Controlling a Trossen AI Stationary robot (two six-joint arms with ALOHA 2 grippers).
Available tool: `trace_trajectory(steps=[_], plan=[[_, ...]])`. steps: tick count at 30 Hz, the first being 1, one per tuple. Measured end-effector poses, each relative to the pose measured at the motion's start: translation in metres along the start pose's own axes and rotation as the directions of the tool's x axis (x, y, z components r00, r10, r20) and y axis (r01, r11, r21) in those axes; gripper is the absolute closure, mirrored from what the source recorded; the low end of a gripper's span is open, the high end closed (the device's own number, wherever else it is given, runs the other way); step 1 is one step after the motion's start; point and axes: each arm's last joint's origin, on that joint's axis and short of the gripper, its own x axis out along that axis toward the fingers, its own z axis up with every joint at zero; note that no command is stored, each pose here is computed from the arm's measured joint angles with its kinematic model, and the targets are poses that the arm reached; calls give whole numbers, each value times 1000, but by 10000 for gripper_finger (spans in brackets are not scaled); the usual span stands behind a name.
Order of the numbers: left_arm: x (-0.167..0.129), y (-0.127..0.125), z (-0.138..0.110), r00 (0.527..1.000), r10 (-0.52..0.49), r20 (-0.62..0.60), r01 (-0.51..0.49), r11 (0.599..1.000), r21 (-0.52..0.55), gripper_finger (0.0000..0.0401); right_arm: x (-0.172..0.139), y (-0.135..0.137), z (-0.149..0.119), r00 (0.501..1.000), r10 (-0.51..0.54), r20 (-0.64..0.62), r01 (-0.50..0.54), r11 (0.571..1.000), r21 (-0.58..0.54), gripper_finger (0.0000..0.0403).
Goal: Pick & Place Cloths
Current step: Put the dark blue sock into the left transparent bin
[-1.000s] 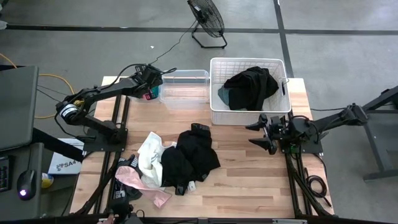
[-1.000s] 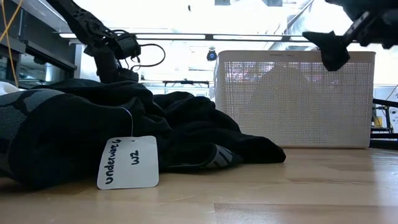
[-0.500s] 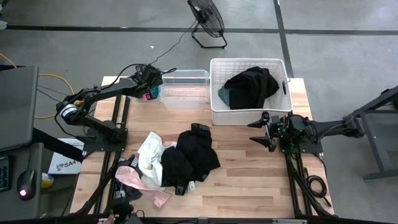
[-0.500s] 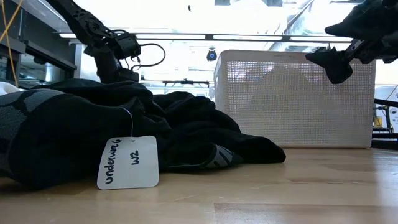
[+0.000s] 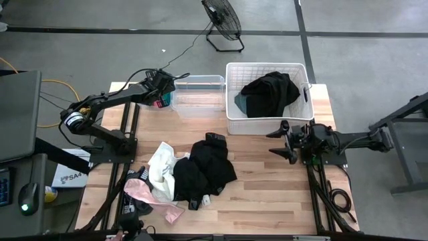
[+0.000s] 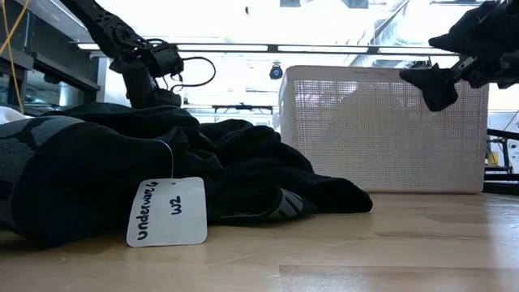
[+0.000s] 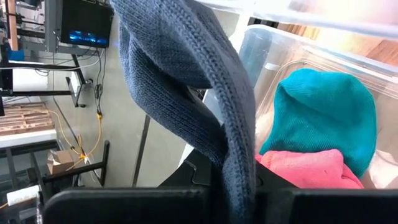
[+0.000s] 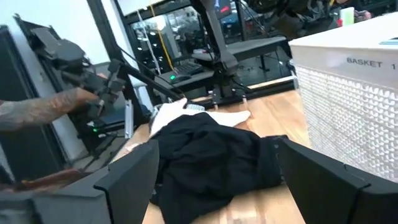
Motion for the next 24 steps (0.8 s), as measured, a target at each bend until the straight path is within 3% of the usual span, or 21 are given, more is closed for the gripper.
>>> trace_trajectory(steps=[4,11,16,20,24], plan=[[0,0,0,1000,-1,-1,1,1000,-2,397,0,0,-1,1000,-8,-10,8,1000,-8,85],[0,-2,-3,999,-20,-26,20,1000,15,397,0,3,-3,991,124,-57,-125,992,-6,85],[0,0,-2,999,20,-41,-20,1000,17,397,0,3,-3,990,127,-56,-127,992,-2,85],[0,-3,-5,998,-1,-61,6,997,76,397,0,3,-3,990,128,-55,-128,992,-2,85],[1,-5,-7,996,-70,-50,73,995,63,397,0,3,-3,990,130,-55,-130,991,-3,85]])
